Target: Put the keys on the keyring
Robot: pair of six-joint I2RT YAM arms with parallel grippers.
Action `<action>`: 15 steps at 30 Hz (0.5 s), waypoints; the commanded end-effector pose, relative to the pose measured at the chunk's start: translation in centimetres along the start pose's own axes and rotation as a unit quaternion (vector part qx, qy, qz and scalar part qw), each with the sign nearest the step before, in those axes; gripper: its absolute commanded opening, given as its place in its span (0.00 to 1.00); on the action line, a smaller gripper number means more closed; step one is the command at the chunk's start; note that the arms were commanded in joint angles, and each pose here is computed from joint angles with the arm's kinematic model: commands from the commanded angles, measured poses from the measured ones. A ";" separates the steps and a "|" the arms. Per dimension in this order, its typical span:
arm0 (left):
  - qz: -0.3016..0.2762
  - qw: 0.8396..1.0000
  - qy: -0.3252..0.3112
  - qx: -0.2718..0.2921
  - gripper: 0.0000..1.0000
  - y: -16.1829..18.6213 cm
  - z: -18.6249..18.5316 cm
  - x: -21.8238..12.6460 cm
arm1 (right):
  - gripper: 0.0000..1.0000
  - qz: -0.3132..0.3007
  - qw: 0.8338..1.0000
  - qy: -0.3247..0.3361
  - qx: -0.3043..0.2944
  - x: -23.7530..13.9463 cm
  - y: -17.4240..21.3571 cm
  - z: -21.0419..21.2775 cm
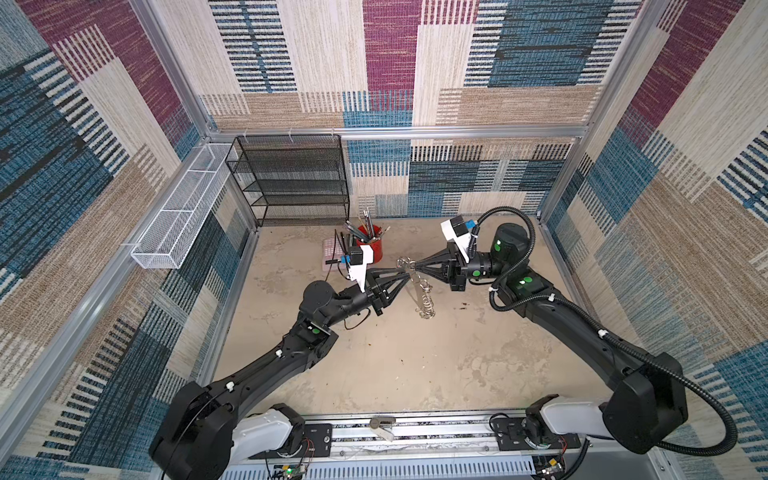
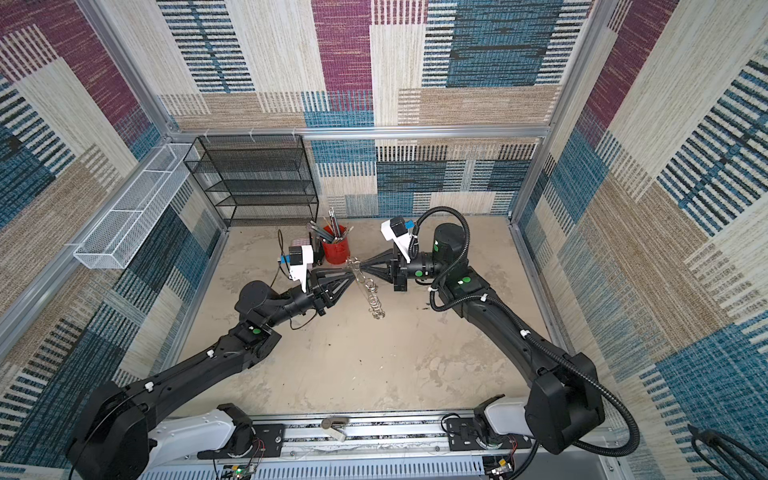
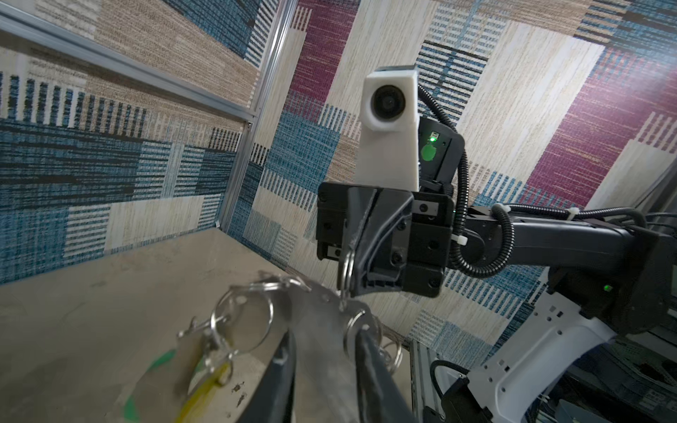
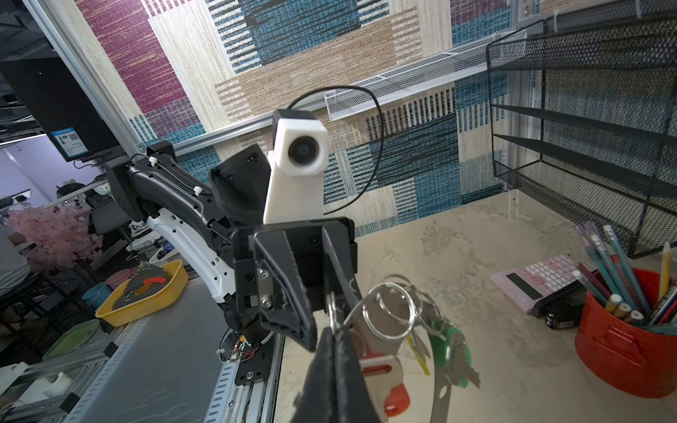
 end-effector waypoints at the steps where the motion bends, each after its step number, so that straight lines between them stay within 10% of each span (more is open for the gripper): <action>1: 0.072 0.997 -0.013 -0.025 0.35 0.2 0.1 -1.2 | 0.00 0.007 1.000 0.021 -0.016 -0.2 -0.1 0.0; 10: 0.298 0.954 0.003 0.042 0.49 -2.8 -1.7 -1.5 | 0.00 0.045 0.997 0.058 -0.027 0.0 0.4 -0.1; 15: 0.323 0.943 -0.008 0.085 0.49 -4.5 -1.2 -0.4 | 0.00 0.056 0.997 0.052 -0.029 0.2 0.6 0.2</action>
Point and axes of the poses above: each gripper's point midway between its finger pads, its own x axis out along the fingers, its own z axis along the line the jaws close on, y = z × x, the point moved 7 cm from there along -x, back along the fingers
